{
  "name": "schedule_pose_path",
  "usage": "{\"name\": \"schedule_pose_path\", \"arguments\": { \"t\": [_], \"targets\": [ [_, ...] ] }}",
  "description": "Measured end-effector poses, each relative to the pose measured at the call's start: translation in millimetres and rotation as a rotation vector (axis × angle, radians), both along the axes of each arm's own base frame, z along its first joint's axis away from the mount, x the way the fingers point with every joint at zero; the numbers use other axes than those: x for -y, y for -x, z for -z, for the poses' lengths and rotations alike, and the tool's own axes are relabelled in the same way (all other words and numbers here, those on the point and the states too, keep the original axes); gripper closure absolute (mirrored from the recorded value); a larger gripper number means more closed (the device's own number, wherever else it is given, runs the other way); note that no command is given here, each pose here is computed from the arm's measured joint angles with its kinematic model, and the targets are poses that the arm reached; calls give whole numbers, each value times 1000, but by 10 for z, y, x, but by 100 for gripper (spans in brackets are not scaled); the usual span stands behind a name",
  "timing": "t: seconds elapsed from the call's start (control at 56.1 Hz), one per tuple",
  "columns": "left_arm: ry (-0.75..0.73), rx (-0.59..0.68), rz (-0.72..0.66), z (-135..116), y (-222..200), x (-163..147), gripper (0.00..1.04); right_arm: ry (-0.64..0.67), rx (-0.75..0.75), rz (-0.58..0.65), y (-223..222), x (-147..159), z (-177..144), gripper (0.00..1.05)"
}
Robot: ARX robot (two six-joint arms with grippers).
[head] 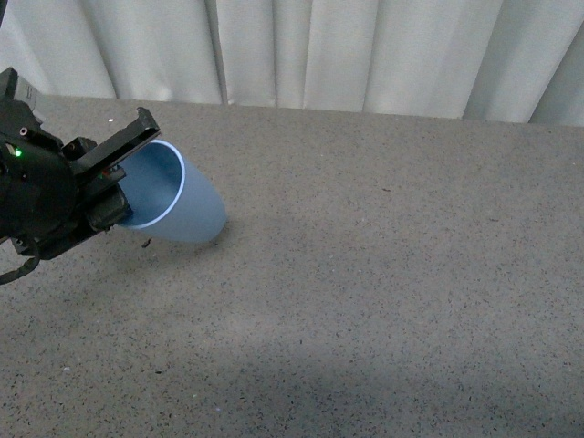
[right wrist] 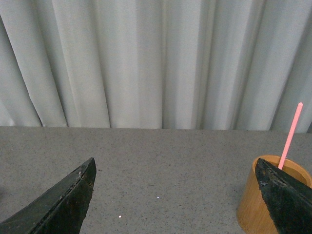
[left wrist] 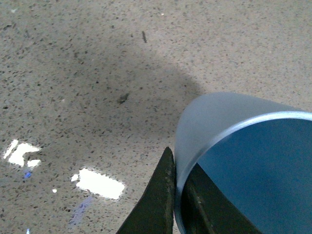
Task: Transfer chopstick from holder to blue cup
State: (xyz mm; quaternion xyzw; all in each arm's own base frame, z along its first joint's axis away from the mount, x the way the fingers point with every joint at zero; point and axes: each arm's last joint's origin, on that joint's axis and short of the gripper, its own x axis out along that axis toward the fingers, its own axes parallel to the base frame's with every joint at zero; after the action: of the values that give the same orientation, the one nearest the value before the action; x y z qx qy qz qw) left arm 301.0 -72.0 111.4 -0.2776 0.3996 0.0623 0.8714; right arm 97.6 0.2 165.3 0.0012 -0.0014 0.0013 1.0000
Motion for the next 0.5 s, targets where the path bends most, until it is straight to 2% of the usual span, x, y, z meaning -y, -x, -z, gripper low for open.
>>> {"name": "schedule_pose_path", "arguments": {
  "t": [0.339, 0.499],
  "targets": [
    [6, 40, 55, -184, 20, 151, 101, 0, 0, 0, 0, 0, 0, 10],
    [1, 54, 122, -241, 46, 328, 101, 0, 0, 0, 0, 0, 0, 10]
  ]
}}
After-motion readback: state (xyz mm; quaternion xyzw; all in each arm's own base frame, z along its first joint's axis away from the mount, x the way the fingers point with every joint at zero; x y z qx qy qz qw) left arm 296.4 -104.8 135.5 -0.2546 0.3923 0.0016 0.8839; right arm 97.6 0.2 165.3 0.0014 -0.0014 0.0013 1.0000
